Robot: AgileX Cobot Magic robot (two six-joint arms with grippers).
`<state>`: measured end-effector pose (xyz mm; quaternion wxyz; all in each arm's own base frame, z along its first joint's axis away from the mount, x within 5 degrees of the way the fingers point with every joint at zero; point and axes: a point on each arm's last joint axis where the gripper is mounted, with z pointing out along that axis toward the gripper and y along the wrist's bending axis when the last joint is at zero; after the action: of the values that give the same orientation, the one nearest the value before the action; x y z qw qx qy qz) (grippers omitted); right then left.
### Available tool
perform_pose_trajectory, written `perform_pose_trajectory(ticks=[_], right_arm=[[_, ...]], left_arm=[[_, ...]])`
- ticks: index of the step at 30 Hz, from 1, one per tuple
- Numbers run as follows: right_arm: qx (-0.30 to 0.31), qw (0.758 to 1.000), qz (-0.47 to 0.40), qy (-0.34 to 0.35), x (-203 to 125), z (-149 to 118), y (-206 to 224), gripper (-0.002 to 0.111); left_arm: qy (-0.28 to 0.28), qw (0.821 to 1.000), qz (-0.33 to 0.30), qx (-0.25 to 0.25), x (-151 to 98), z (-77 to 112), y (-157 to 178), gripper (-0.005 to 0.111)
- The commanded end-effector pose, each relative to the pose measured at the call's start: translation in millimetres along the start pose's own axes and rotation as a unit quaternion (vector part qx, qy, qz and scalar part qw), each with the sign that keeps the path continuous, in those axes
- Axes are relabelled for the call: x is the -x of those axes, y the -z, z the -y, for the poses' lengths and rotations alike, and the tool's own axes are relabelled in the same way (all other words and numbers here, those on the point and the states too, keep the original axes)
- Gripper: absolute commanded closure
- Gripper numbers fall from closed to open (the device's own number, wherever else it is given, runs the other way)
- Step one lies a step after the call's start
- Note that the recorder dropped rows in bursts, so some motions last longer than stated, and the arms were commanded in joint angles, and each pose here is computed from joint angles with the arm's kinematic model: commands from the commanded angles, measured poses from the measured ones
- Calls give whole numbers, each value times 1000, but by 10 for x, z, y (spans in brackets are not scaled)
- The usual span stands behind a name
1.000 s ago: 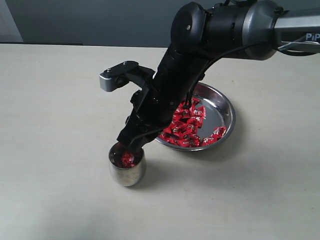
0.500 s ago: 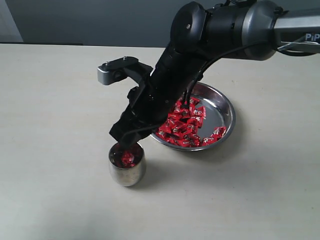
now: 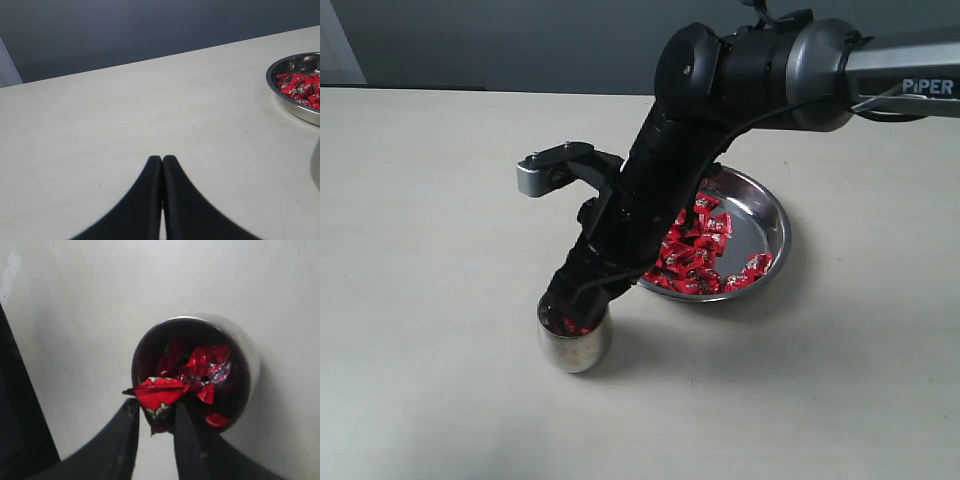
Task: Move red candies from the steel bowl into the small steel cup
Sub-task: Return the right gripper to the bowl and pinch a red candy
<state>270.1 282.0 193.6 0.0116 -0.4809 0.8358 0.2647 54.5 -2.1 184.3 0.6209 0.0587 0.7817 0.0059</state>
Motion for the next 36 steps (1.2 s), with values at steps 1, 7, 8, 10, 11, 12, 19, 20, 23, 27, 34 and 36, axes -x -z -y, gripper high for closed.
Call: perform_pose_trajectory(ticks=[1, 7, 8, 10, 11, 12, 19, 20, 23, 27, 34, 36], right_arm=[[12, 1000, 3, 10, 1, -19, 2, 70], [5, 1000, 19, 7, 30, -8, 3, 59], [5, 1000, 19, 7, 30, -8, 3, 60], [5, 1000, 18, 9, 27, -11, 10, 62], [0, 1000, 16, 12, 21, -2, 27, 62], [-9, 1000, 16, 18, 16, 2, 57, 62], [-174, 984, 18, 35, 48, 284, 434, 62], [-205, 978, 24, 17, 45, 363, 477, 62], [-288, 956, 44, -34, 21, 602, 593, 62], [-305, 950, 44, -52, -31, 785, 617, 62], [-290, 954, -13, -79, -148, 1083, 284, 62], [-301, 950, -17, -78, -155, 1144, 229, 62]], left_arm=[[2, 1000, 6, -4, 12, 4, 4, 106], [2, 1000, 6, -4, 12, 4, 4, 106], [2, 1000, 6, -4, 12, 4, 4, 106], [2, 1000, 6, -4, 12, 4, 4, 106], [2, 1000, 6, -4, 12, 4, 4, 106], [2, 1000, 6, -4, 12, 4, 4, 106], [2, 1000, 6, -4, 12, 4, 4, 106], [2, 1000, 6, -4, 12, 4, 4, 106], [2, 1000, 6, -4, 12, 4, 4, 106], [2, 1000, 6, -4, 12, 4, 4, 106], [2, 1000, 6, -4, 12, 4, 4, 106], [2, 1000, 6, -4, 12, 4, 4, 106]])
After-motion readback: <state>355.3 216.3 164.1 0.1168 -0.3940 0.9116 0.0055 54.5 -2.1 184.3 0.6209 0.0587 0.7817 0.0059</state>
